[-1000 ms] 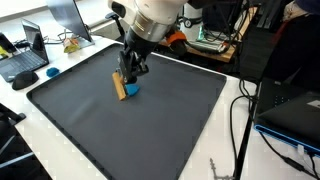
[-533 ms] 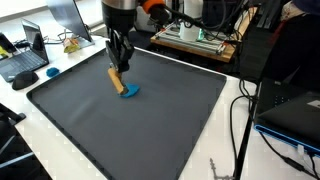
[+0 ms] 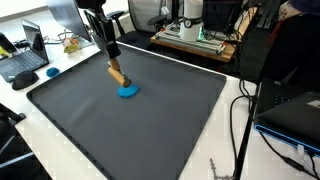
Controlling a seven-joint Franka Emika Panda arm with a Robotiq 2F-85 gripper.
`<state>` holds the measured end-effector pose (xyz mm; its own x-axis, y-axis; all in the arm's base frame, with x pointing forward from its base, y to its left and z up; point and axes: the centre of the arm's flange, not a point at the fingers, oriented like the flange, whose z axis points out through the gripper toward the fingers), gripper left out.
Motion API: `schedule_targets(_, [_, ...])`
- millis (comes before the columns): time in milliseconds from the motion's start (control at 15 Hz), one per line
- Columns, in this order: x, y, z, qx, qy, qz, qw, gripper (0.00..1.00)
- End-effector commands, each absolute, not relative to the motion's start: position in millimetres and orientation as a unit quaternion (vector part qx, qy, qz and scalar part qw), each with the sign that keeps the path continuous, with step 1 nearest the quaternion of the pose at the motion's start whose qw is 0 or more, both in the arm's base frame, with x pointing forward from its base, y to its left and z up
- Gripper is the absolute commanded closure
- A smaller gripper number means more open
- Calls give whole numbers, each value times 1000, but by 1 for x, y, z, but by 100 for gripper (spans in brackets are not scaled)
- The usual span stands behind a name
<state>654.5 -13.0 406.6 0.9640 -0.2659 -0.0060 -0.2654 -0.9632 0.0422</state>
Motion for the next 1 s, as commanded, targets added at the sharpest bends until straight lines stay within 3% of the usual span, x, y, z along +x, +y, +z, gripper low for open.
schedule_targets(0, [643, -67, 414, 990, -133, -6, -48, 78])
schedule_targets(600, [605, -197, 410, 936, -296, 19, -189, 78])
schedule_targets(933, [597, -230, 407, 884, -406, 52, -225, 78])
